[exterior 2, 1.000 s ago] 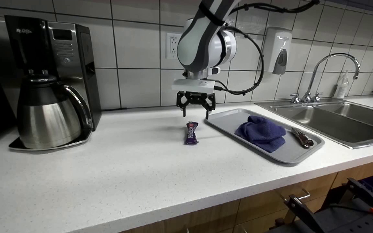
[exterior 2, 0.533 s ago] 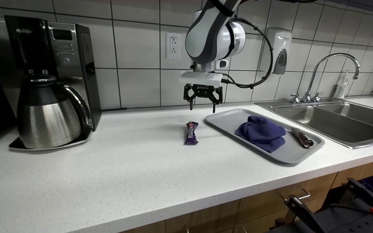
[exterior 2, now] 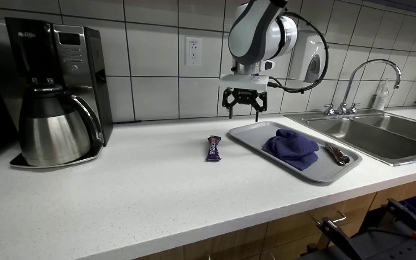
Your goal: Remove the sachets from the tray, one at a time
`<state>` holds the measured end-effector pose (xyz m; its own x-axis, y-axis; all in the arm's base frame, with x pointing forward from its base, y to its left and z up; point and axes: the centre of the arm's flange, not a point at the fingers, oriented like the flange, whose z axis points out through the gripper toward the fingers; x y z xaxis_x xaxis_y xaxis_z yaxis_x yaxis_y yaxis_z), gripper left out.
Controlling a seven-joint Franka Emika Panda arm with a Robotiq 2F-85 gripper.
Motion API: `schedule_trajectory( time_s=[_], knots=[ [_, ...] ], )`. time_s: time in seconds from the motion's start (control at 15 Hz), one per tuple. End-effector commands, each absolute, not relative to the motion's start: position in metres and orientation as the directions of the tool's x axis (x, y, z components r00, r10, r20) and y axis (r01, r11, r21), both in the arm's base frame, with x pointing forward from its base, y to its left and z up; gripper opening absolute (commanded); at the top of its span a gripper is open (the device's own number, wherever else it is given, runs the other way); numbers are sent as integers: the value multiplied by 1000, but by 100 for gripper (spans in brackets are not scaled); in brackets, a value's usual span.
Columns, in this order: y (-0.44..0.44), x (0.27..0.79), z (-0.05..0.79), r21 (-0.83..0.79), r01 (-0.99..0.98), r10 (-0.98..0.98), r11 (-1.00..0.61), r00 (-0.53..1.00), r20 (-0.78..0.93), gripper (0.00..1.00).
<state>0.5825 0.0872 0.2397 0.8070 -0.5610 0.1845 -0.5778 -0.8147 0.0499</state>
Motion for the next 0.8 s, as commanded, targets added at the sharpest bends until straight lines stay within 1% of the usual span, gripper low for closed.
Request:
schedule_trajectory(
  time_s=[0.0, 0.73],
  knots=[
    [60, 555, 255, 40, -601, -583, -798, 787, 204, 100],
    [-29, 521, 265, 25, -672, -655, -740, 729, 197, 100]
  ],
)
